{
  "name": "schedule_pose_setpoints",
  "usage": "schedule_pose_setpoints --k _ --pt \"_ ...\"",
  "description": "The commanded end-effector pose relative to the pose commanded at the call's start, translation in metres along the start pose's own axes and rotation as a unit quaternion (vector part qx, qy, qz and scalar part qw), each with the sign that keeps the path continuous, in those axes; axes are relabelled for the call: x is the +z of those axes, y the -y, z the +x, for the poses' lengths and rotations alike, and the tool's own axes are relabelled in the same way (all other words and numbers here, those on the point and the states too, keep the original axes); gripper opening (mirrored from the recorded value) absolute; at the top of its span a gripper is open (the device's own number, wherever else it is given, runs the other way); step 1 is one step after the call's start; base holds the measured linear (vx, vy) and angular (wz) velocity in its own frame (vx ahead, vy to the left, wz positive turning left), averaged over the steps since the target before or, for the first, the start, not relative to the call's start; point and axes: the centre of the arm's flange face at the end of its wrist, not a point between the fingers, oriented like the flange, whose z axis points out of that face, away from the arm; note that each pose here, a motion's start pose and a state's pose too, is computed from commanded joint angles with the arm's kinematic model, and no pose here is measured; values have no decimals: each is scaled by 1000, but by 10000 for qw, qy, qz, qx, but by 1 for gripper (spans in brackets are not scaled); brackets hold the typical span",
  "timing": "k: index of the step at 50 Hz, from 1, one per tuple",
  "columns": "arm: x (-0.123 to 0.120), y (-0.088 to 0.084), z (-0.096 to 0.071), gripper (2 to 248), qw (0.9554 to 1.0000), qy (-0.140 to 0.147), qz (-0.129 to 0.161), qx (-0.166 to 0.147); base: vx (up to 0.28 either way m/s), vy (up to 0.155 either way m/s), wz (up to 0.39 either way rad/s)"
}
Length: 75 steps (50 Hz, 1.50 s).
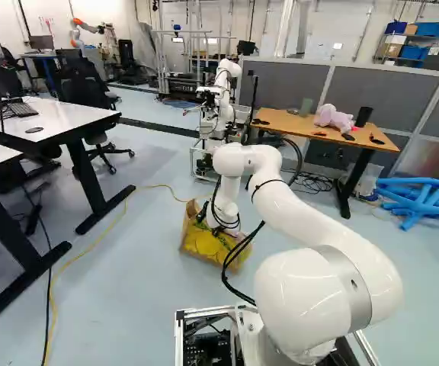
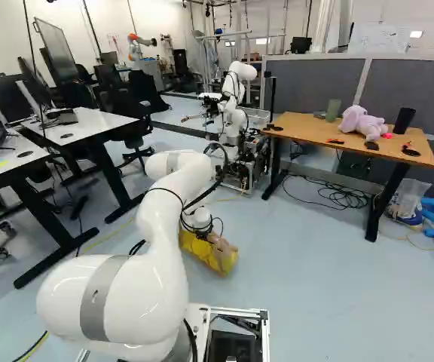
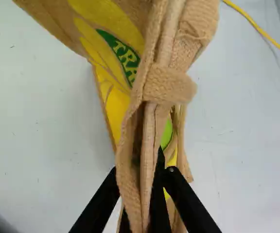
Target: Pick up the bag on the ground and place it on the table
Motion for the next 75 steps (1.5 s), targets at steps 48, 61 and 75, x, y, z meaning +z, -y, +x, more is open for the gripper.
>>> schedule_pose_setpoints --k 48,61,75 --pt "-60 -30 23 22 9997 50 -138 194 0 0 0" --pt "-76 -41 29 22 9994 2 -220 252 0 0 0" --pt "-93 -54 35 22 9987 -52 -332 375 0 0 0"
